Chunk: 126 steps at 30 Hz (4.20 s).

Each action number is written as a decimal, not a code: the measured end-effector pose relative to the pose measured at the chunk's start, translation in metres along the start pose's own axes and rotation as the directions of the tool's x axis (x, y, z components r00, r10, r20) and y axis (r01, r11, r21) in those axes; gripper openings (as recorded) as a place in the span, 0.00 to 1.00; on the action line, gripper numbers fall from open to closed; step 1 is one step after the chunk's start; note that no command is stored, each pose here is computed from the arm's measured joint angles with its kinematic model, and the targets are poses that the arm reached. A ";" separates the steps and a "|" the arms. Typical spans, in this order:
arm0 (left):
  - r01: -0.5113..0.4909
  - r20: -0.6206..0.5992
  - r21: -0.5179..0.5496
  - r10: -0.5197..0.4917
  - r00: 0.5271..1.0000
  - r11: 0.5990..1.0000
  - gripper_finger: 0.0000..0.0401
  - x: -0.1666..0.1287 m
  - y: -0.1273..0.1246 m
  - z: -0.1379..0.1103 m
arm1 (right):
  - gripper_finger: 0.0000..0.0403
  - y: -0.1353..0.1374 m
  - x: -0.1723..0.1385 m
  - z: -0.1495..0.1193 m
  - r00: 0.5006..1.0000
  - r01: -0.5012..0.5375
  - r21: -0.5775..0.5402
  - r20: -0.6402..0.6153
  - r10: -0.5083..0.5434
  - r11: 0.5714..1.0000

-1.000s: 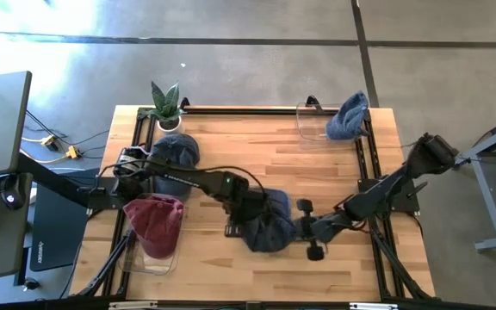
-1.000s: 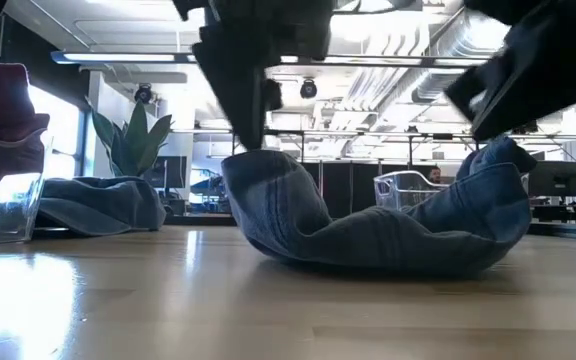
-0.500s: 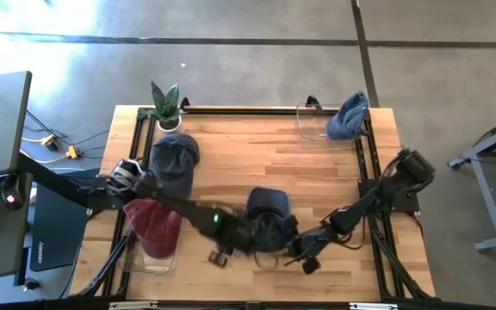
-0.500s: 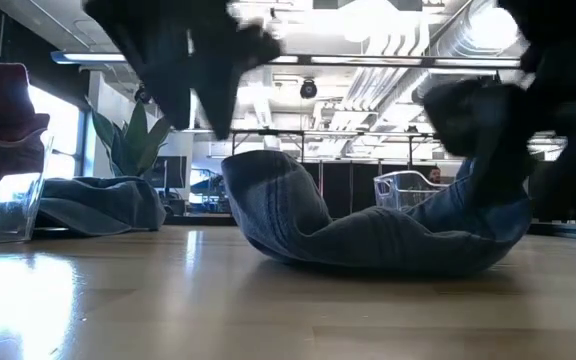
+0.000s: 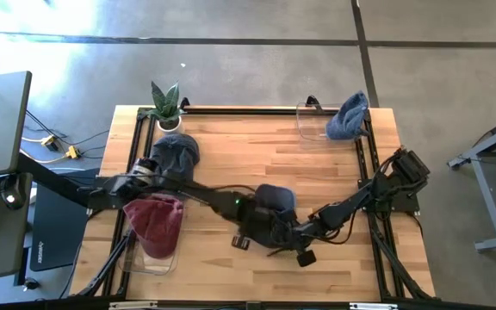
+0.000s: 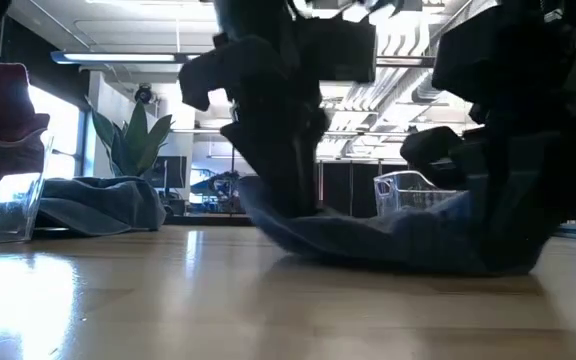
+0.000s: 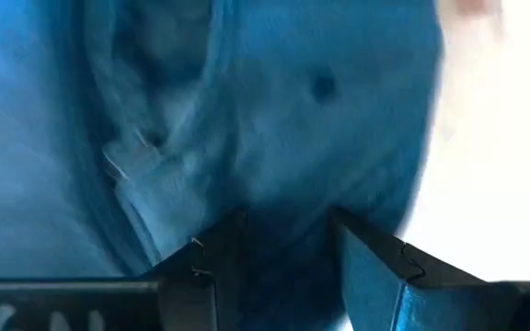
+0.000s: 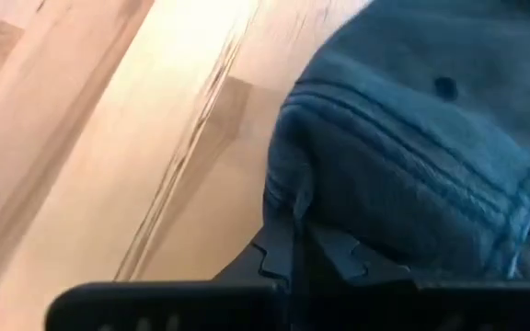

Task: Pick & Place hat
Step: Put the top dark blue cap into the top transparent bin

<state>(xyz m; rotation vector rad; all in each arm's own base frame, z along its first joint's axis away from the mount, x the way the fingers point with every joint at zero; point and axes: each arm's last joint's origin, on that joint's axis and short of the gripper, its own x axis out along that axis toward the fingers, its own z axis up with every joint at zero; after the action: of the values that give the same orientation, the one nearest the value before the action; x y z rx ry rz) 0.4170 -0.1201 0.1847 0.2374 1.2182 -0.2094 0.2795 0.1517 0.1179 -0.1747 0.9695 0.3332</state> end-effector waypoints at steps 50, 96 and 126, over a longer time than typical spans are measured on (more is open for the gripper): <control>-0.151 0.237 -0.258 0.214 0.948 0.954 0.29 -0.010 0.012 -0.002 | 0.32 0.000 -0.072 -0.013 0.978 0.174 0.341 -0.165 -0.124 0.924; 0.155 0.491 -0.183 -0.047 0.870 0.971 0.29 0.052 0.031 0.021 | 0.01 -0.012 -0.044 -0.034 0.973 0.227 0.342 -0.041 -0.227 0.912; 0.126 0.330 -0.238 -0.042 0.943 0.963 0.29 -0.020 0.025 0.004 | 0.00 -0.006 -0.067 -0.021 0.960 0.209 0.314 0.111 -0.255 0.926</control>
<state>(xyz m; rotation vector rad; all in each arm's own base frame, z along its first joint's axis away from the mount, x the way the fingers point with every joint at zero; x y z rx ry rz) 0.4211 -0.0966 0.2061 -0.0754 0.9177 -0.1560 0.2307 0.1264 0.1618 0.0140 0.8277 -0.0230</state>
